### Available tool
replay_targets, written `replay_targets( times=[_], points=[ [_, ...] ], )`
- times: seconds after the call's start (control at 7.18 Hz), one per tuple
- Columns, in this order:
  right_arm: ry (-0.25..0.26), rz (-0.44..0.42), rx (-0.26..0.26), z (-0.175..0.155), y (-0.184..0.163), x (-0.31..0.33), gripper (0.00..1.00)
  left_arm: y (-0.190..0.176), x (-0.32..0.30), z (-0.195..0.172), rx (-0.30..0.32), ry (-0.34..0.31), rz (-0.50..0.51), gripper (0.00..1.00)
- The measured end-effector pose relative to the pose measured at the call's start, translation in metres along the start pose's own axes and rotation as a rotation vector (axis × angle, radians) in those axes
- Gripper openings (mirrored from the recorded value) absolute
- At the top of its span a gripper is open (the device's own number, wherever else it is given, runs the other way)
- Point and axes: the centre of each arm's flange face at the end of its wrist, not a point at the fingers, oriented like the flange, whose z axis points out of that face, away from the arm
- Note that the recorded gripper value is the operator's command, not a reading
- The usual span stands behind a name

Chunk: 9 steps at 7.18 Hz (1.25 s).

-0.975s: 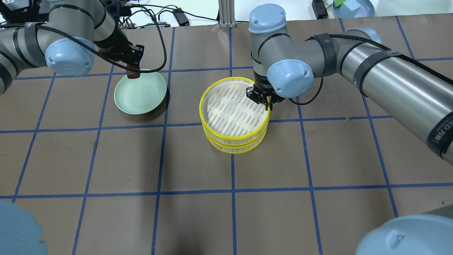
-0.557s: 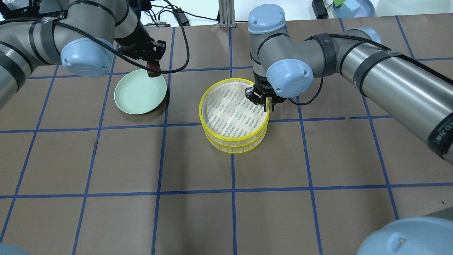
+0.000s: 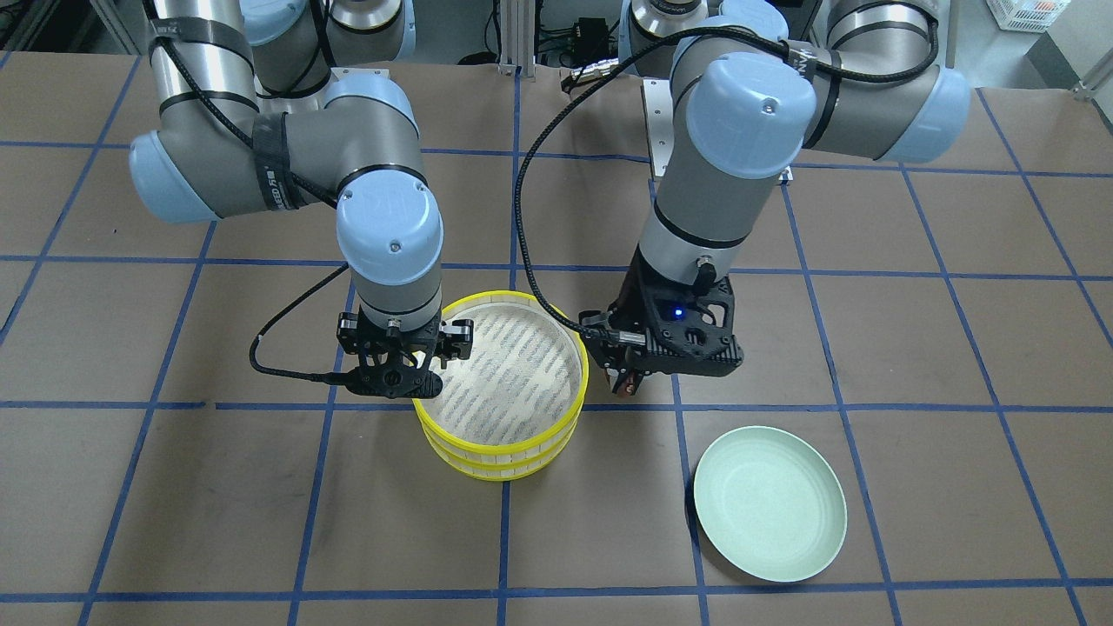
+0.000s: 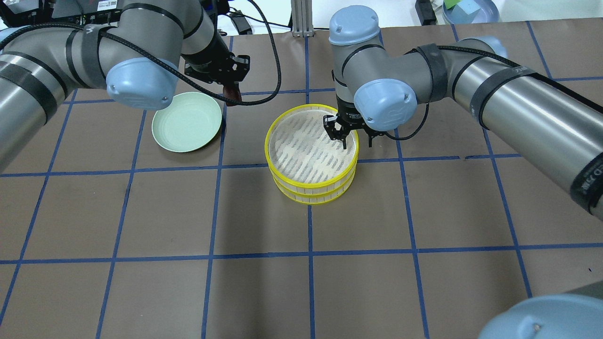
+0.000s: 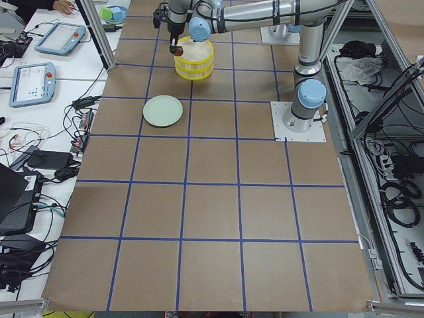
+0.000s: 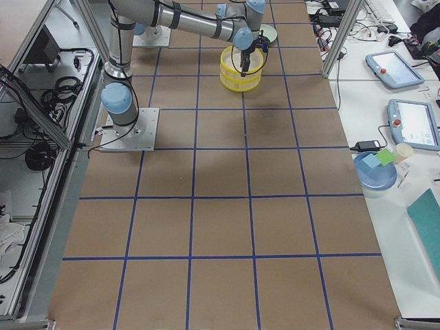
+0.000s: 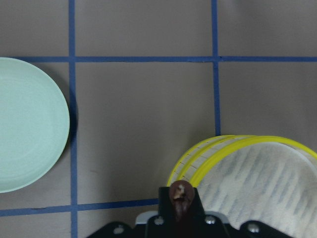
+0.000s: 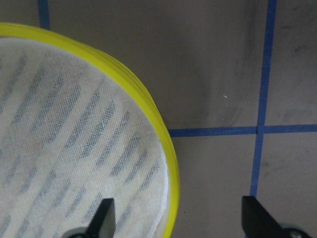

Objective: Place buns in different layers of steamer
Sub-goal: 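Place brown bun on top steamer tier with left gripper while right withdraws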

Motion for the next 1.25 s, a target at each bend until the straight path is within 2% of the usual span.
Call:
replay_targets(
  times=[0.28,0.56,0.84,0.97,1.11,1.25],
  points=[
    [-0.045,0.002,0.041,-0.046,0.007,0.039,1.0,0.013,0.025,0.015,-0.031,0.03,0.01,0.0],
    [-0.134,0.016,0.064,-0.103,0.029,0.098,1.0,0.02,0.035,0.031,-0.067,0.098,0.017,0.0],
    [-0.125,0.019,0.106,-0.163,0.078,0.126,1.0,0.028,0.045,0.063,-0.085,0.162,0.034,0.0],
    [-0.107,0.022,0.105,-0.181,0.095,0.133,1.0,0.032,0.05,0.083,-0.092,0.18,0.044,0.66],
    [-0.099,0.025,0.07,-0.189,0.11,0.135,1.0,0.037,0.056,0.099,-0.107,0.184,0.051,1.0],
    [-0.098,0.026,0.048,-0.19,0.115,0.136,1.0,0.041,0.061,0.109,-0.119,0.184,0.051,1.0]
  ],
)
